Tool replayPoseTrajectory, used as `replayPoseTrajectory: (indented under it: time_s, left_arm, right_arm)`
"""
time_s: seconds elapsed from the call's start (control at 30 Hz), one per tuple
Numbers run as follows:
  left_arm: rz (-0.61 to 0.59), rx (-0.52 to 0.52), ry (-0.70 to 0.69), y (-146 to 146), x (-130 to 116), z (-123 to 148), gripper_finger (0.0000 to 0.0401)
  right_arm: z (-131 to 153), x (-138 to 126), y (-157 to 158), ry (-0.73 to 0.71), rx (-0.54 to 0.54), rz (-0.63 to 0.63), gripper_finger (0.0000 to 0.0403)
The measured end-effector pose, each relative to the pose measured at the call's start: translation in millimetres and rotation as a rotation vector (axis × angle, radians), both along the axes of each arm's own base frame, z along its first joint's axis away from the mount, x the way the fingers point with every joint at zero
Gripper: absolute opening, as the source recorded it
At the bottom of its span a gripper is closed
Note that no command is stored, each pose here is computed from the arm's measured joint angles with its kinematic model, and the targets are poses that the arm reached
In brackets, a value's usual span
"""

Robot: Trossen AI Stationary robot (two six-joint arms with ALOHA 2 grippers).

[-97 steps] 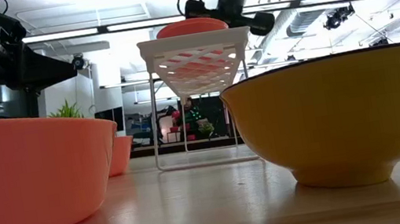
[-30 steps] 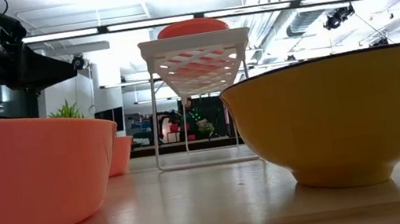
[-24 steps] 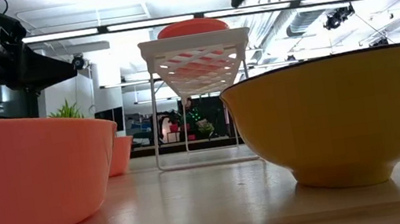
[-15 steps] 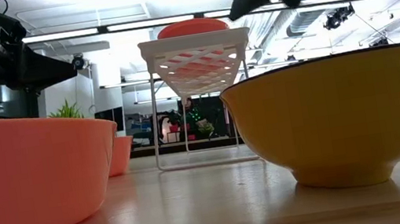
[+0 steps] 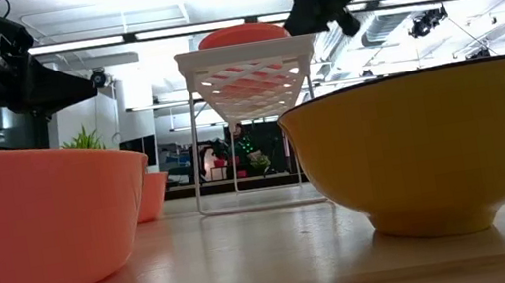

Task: Pick & Place Mini bowls
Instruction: Stack the yellow bowl on top of the yellow bowl on the shelf

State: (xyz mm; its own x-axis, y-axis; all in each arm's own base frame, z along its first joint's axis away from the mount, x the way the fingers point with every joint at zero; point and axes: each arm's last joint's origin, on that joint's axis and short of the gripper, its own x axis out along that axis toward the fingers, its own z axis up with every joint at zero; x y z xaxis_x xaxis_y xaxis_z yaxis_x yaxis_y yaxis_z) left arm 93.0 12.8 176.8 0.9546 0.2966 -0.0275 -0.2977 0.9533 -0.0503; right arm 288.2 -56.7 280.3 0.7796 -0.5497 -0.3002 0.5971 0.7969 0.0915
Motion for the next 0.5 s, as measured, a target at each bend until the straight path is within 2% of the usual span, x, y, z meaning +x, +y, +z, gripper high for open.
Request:
replayPoseTrajectory:
  time_s: [0.5]
  left_arm:
    - [0.000, 0.000, 0.000, 0.0, 0.0, 0.0, 0.0129]
  right_arm:
    - [-10.2, 0.2, -20.0, 0.032, 0.018, 0.051, 0.0000]
